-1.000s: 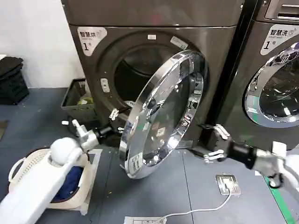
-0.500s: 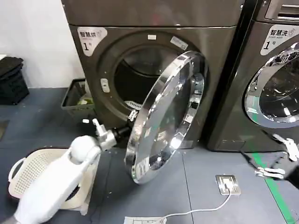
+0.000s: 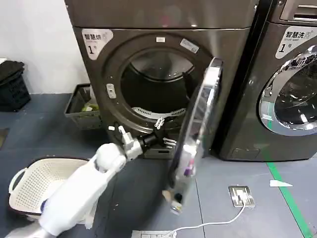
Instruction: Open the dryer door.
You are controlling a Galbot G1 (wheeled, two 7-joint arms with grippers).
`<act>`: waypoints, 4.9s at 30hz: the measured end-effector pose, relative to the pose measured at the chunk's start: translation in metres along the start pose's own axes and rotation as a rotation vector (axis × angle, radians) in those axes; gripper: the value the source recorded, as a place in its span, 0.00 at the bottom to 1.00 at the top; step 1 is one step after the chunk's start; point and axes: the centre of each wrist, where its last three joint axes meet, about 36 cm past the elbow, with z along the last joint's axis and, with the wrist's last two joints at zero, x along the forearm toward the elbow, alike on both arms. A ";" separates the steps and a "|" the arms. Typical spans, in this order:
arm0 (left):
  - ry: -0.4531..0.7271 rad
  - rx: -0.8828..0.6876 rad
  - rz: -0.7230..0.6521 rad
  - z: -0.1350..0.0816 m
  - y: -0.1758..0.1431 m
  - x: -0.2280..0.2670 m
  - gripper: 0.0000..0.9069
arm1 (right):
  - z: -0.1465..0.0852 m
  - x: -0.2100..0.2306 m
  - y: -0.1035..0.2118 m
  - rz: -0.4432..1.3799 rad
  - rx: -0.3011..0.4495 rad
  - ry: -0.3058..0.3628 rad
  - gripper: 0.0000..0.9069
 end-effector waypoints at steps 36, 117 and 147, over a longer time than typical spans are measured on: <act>-0.072 0.031 0.093 -0.006 -0.068 -0.152 1.00 | 0.009 0.160 -0.064 1.219 0.544 0.665 1.00; 0.355 1.041 -1.252 -0.081 0.038 0.234 1.00 | 0.037 0.139 -0.126 1.134 0.543 0.743 1.00; 0.405 1.188 -1.500 -0.110 0.066 0.261 1.00 | 0.050 0.118 -0.108 1.066 0.499 0.728 1.00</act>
